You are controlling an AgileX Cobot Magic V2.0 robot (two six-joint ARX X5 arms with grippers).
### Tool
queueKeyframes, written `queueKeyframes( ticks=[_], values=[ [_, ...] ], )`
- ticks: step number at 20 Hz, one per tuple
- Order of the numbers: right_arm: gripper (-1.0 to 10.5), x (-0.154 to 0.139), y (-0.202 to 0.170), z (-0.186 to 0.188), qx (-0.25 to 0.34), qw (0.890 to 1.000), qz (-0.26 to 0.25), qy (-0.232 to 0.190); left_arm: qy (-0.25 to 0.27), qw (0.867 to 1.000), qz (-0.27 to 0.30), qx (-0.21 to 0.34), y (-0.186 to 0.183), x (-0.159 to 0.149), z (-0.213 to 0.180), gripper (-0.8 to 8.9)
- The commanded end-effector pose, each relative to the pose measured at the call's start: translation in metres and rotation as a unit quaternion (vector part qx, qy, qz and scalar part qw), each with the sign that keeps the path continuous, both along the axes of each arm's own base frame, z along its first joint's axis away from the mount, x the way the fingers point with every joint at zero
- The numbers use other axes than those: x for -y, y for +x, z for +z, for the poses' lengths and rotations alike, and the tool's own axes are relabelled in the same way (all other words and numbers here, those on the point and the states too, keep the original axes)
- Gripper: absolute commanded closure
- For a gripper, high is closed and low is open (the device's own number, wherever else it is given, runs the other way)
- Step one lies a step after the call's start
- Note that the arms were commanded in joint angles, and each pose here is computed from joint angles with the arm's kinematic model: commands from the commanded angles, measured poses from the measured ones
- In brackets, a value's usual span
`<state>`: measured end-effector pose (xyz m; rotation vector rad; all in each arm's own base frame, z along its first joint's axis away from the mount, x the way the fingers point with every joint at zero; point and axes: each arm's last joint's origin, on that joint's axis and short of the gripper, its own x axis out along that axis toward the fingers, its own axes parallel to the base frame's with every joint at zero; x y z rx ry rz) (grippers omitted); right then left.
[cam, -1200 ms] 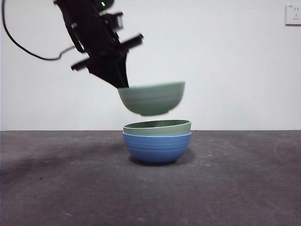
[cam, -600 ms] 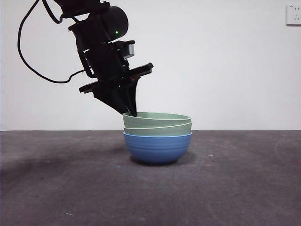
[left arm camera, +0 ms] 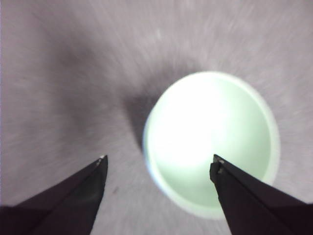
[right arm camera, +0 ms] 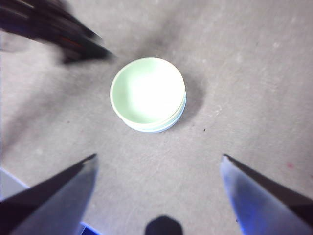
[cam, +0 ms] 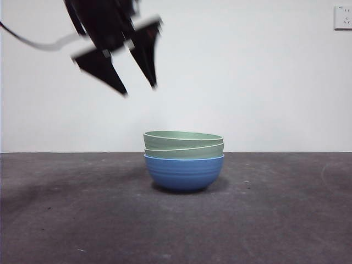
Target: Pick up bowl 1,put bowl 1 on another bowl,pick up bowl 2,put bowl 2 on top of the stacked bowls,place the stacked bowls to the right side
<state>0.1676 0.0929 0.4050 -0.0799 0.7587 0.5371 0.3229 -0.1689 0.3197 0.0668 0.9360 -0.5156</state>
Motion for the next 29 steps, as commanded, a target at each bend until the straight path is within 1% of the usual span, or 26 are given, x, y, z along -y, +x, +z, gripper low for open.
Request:
queueKeyframes(
  ticks=[1, 5, 8, 10, 12, 15, 20, 21, 23, 24, 27, 28, 29],
  values=[
    [5.0, -0.014, 0.026, -0.013, -0.02, 1.0, -0.005, -0.001, 0.006, 1.0, -0.017, 0.024, -0.027, -0.015, 0.031, 4.58],
    [5.0, -0.042, 0.079, -0.051, -0.064, 0.998, -0.013, -0.017, -0.009, 0.997, -0.027, 0.075, -0.082, -0.042, 0.081, 4.58],
    [5.0, -0.054, 0.115, -0.087, -0.104, 0.994, -0.03, -0.028, -0.02, 0.995, -0.028, 0.099, -0.119, -0.06, 0.104, 4.58],
    [5.0, -0.06, 0.14, -0.115, -0.141, 0.99, -0.03, -0.006, -0.028, 0.993, -0.027, 0.115, -0.142, -0.073, 0.116, 4.58],
    [5.0, -0.062, 0.159, -0.138, -0.167, 0.985, -0.043, 0.009, -0.031, 0.992, -0.027, 0.121, -0.158, -0.081, 0.122, 4.58],
    [5.1, -0.065, 0.177, -0.17, -0.201, 0.978, -0.051, 0.012, -0.028, 0.993, -0.027, 0.115, -0.175, -0.089, 0.124, 4.58],
    [5.1, -0.072, 0.191, -0.206, -0.232, 0.971, -0.053, 0.012, -0.023, 0.994, -0.028, 0.102, -0.18, -0.092, 0.123, 4.58],
    [5.7, -0.073, 0.192, -0.209, -0.233, 0.971, -0.053, 0.011, -0.023, 0.994, -0.028, 0.103, -0.18, -0.092, 0.123, 4.58],
    [7.4, -0.073, 0.193, -0.212, -0.234, 0.971, -0.052, 0.01, -0.023, 0.994, -0.028, 0.103, -0.18, -0.092, 0.123, 4.58],
    [8.0, -0.073, 0.194, -0.212, -0.233, 0.971, -0.051, 0.01, -0.023, 0.994, -0.028, 0.103, -0.18, -0.092, 0.123, 4.58],
    [8.1, -0.074, 0.193, -0.212, -0.238, 0.97, -0.045, 0.019, -0.023, 0.994, -0.028, 0.103, -0.18, -0.092, 0.123, 4.58],
    [8.6, -0.074, 0.193, -0.212, -0.238, 0.97, -0.044, 0.018, -0.023, 0.994, -0.028, 0.103, -0.18, -0.092, 0.123, 4.58],
    [8.9, -0.074, 0.193, -0.212, -0.238, 0.97, -0.044, 0.019, -0.023, 0.994, -0.028, 0.103, -0.18, -0.092, 0.123, 4.58]
  ],
)
